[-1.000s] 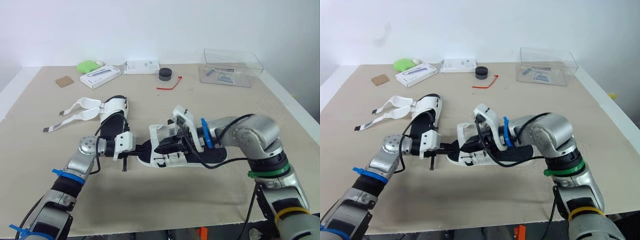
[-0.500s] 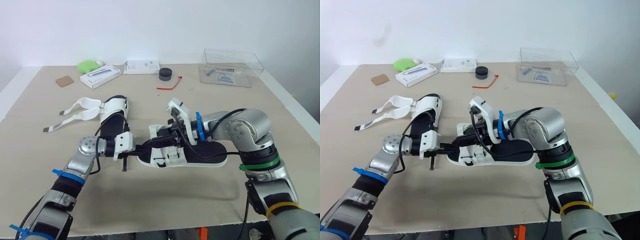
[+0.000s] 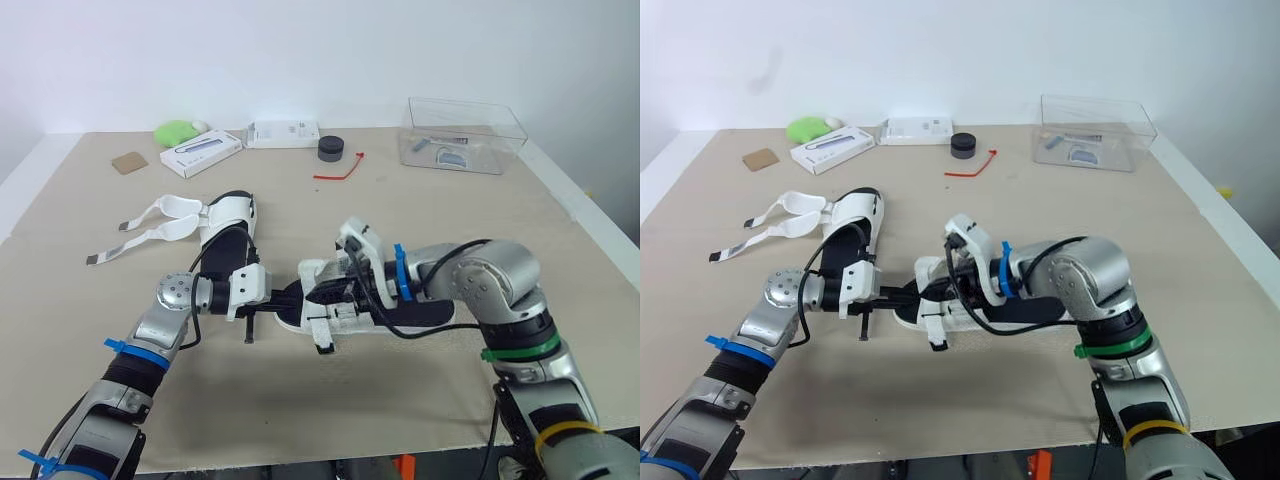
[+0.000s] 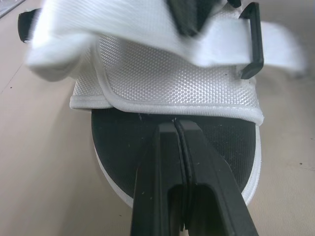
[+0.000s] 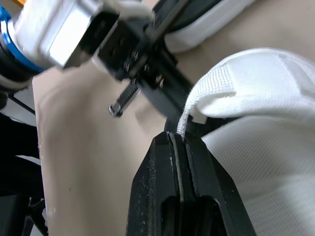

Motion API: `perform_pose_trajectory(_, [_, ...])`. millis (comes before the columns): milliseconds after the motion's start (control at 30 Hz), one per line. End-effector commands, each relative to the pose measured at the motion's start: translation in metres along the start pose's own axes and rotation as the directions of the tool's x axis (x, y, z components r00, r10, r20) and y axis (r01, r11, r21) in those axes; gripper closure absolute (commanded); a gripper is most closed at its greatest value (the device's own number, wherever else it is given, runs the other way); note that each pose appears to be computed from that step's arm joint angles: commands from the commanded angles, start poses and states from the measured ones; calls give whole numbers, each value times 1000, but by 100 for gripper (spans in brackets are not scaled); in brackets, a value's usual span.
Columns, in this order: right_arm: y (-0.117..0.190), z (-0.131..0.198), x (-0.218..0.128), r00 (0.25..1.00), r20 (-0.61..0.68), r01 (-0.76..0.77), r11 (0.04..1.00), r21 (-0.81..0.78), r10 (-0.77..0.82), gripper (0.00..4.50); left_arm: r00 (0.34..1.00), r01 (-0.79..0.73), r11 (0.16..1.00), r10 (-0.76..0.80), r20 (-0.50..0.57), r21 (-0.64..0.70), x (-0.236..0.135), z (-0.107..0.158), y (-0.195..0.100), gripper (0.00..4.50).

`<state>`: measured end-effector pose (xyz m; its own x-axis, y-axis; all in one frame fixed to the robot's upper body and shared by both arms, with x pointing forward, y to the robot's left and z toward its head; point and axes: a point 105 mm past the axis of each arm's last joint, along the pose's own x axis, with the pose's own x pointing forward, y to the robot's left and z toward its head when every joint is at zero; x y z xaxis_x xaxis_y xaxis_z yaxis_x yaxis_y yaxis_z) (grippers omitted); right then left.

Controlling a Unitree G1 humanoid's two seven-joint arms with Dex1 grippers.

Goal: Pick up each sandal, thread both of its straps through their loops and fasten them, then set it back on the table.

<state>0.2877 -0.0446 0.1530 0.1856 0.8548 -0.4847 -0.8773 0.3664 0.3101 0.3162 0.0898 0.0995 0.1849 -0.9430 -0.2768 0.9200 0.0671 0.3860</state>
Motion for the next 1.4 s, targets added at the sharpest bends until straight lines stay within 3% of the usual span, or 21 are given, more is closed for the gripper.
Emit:
perform_pose_trajectory(33, [9,2,-4,1000,25,0,999,-45,1,447,996,27,998,-32,-78,-63,0,-22,-13,450])
perform_pose_trajectory(267, [16,-11,-7,1000,-11,1,995,-99,-2,447,996,33,998,-37,-77,-60,2,-22,-13,450])
perform_pose_trajectory(300, [16,-10,-8,1000,-13,-1,991,-132,-1,382,996,34,998,-39,-77,-59,2,-22,-13,450])
perform_pose_trajectory(567, [24,20,-53,992,66,-94,969,-228,112,24,996,43,997,-47,-75,-56,2,-21,-13,450])
perform_pose_trajectory(600, [29,21,-60,986,70,-132,967,-218,151,7,996,44,997,-48,-75,-56,1,-20,-14,450])
perform_pose_trajectory(733, [56,7,-67,952,72,-284,948,-141,296,7,996,48,997,-52,-76,-57,0,-20,-15,450])
perform_pose_trajectory(833, [62,-5,-62,947,86,-301,948,-105,310,7,996,49,997,-53,-75,-59,-1,-20,-14,450])
perform_pose_trajectory(967, [40,-45,-30,991,56,-117,993,-10,118,7,997,51,997,-55,-59,-66,-1,-18,-14,450])
perform_pose_trajectory(1067, [26,-47,-22,994,109,-31,999,39,26,7,997,52,997,-55,-58,-64,-1,-17,-13,450])
perform_pose_trajectory(1333, [19,-44,-19,990,143,0,998,70,-10,7,996,48,997,-52,-65,-63,-4,-17,-12,450])
perform_pose_trajectory(1400, [17,-38,-16,986,165,-13,996,88,-2,59,997,45,997,-50,-66,-65,-4,-17,-12,450])
